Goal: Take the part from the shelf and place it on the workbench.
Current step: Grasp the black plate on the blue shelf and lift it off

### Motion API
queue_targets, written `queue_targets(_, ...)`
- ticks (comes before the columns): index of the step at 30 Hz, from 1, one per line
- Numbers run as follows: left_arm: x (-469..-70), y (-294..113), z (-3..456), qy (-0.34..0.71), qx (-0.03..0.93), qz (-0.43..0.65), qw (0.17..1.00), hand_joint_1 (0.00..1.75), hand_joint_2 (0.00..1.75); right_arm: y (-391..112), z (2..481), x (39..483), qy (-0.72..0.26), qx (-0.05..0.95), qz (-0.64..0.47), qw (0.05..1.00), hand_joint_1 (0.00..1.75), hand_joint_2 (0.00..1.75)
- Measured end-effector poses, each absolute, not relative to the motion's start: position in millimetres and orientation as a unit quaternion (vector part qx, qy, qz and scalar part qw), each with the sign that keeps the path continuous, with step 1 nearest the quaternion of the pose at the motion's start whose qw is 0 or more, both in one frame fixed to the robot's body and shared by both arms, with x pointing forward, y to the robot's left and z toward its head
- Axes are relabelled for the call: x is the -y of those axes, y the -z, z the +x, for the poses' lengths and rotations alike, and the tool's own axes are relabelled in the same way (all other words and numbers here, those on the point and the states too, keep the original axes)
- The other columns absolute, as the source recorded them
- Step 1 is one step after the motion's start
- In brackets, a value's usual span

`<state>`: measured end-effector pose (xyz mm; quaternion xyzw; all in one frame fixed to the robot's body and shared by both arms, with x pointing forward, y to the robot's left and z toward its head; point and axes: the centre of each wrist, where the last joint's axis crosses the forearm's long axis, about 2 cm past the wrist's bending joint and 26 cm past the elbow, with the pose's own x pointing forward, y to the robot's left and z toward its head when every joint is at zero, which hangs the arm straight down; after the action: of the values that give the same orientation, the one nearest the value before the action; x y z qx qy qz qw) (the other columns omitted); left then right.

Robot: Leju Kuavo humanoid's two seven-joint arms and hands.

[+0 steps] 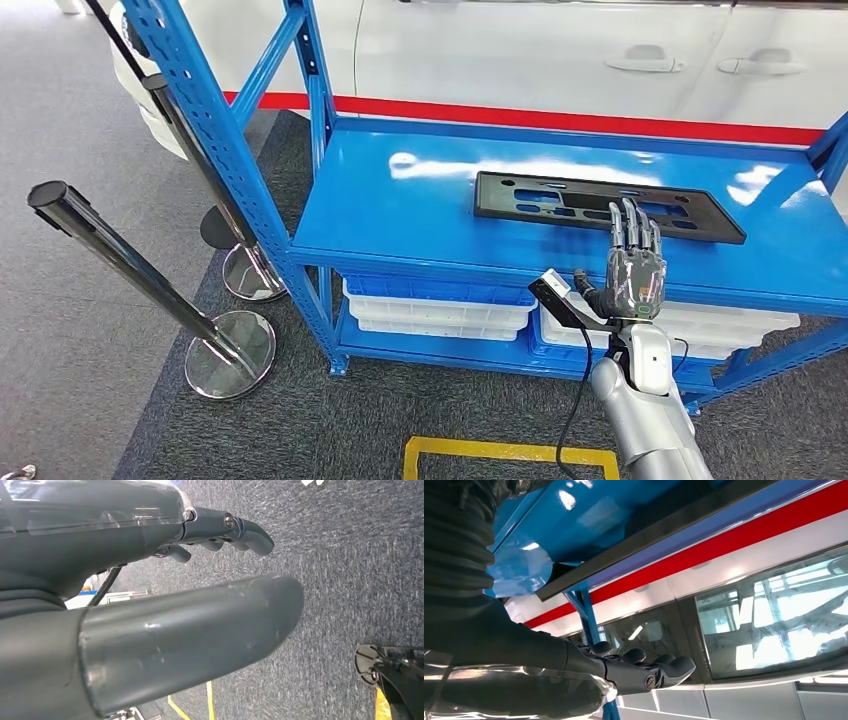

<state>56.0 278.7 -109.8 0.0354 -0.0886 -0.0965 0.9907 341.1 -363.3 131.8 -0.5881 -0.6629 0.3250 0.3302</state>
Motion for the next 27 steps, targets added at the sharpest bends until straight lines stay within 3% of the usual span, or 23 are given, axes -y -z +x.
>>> queue_targets(27,-282.8,109.8,56.8,0.102,0.090,0.040,0.990,0.00,0.00,-127.7,337.2,363.4,-0.329,0.662,-0.586,0.332,0.00,1.75)
